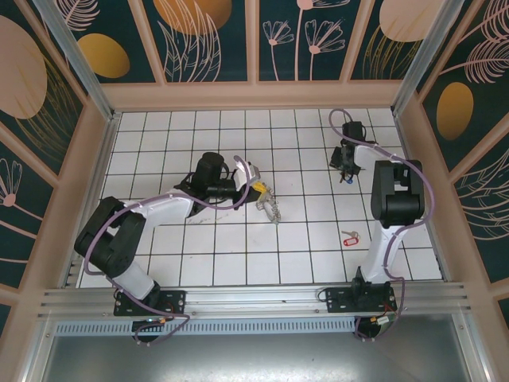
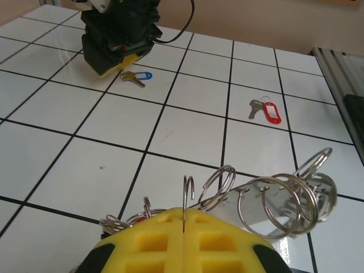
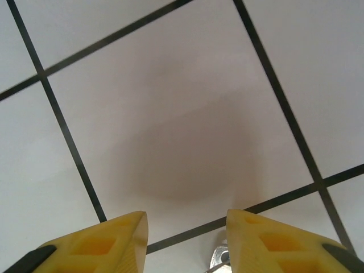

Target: Put the keys on the keyring

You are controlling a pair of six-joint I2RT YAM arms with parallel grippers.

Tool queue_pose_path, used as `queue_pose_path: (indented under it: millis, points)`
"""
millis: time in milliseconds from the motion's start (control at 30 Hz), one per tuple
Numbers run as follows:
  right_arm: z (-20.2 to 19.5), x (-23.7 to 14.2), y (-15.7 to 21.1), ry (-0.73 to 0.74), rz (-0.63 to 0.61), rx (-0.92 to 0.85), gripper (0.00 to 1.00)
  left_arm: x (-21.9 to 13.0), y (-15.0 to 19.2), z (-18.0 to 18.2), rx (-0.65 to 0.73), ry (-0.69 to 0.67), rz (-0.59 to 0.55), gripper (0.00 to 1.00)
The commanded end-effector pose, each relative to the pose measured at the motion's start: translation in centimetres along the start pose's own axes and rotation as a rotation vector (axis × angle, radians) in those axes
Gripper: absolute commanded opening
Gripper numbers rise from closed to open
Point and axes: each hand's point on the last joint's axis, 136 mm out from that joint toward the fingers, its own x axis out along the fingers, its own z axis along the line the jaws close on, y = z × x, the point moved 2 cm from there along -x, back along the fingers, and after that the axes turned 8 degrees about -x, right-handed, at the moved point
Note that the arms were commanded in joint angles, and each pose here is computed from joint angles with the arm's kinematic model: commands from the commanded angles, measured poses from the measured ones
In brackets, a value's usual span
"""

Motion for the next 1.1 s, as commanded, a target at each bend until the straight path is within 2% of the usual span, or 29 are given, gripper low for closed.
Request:
queue_pose_path:
  millis: [0,67,600,1067]
  points:
    - [-0.6,0.0,0.6,0.063,0.028,-0.028,0.39,0.1,-0.8,-0.4,0.002,0.049,-0.049,0.00]
    - [-0.6,0.0,0.7,0.064,0.033,-0.029,0.36,0.3,-0.6,-0.5,0.001,0.062,-0.048,0.00]
    - [-0.8,-1.1,1.6,0.115,0.035,-0.047,0.36,1.0,-0.3,-1.3,0.009,0.090,-0.036,0.00]
    - [-0.7,-2.9,2.4,0.114,0.010,-0.069,0.17,1.2,-0.7,-1.1,0.021,0.090,-0.033,0.00]
